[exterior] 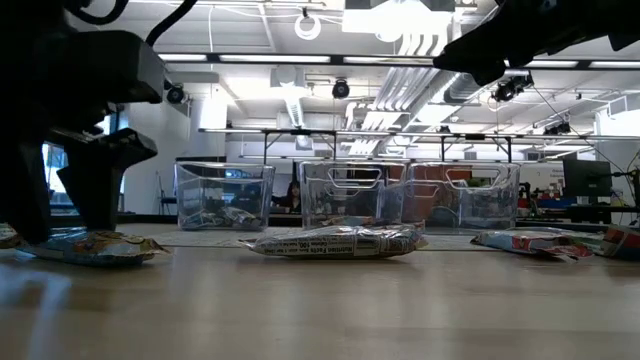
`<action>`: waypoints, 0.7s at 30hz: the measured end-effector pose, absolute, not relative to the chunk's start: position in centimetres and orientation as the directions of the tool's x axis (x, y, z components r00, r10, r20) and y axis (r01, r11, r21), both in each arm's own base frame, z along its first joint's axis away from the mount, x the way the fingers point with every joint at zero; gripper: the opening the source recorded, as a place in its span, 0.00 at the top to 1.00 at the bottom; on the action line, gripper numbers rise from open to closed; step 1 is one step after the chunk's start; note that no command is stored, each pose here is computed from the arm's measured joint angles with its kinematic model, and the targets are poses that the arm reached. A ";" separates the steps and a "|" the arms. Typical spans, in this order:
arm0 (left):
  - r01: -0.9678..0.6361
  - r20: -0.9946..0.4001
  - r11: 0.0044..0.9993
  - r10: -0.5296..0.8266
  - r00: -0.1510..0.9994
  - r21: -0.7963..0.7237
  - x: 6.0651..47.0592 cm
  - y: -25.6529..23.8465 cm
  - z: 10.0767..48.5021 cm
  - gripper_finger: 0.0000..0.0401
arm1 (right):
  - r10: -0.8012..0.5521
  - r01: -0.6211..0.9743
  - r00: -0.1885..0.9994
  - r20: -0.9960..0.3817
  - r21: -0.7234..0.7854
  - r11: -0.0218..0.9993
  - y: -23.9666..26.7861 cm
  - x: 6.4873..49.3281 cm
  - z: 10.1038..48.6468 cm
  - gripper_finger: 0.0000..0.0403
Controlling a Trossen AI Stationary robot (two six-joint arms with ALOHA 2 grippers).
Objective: Pick and place Granola Bars by type
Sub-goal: Put the yellow granola bar into the middle transparent bin
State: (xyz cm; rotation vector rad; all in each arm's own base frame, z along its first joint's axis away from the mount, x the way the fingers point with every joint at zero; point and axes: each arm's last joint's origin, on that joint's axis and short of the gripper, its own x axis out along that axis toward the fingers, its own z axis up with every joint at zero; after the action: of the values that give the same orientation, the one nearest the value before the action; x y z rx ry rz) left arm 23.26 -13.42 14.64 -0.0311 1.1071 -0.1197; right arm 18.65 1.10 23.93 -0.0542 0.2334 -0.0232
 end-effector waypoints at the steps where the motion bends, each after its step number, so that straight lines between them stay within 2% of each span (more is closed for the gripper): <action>1: 0.083 -0.890 0.994 -0.097 0.446 -0.067 23.2 -13.3 14.6 0.39 | -0.029 0.017 0.973 -0.231 -0.057 0.998 1.1 18.6 23.9 0.65; 5: 0.075 -0.887 0.996 -0.071 0.456 -0.042 23.2 -13.2 14.4 0.39 | -0.029 0.017 0.973 -0.231 -0.056 0.998 1.1 18.6 23.9 0.65; 11: -0.028 -0.886 0.995 -0.071 0.458 -0.094 23.2 -13.2 14.4 0.39 | -0.029 0.016 0.973 -0.231 -0.056 0.998 1.1 18.6 23.9 0.65; 16: -0.051 -0.886 0.993 -0.068 0.458 -0.103 23.2 -13.2 14.4 0.39 | -0.029 0.017 0.973 -0.231 -0.056 0.998 1.1 18.6 23.9 0.65; 21: 0.049 -0.893 0.996 -0.091 0.442 -0.077 23.1 -13.3 14.4 0.39 | -0.029 0.017 0.973 -0.230 -0.056 0.998 1.1 18.6 23.9 0.65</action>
State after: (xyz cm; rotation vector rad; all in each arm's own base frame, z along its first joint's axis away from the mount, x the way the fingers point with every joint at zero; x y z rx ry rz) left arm 23.10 -13.25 14.39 -0.0423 1.1102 -0.0867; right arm 18.64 1.10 23.93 -0.0542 0.2332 -0.0232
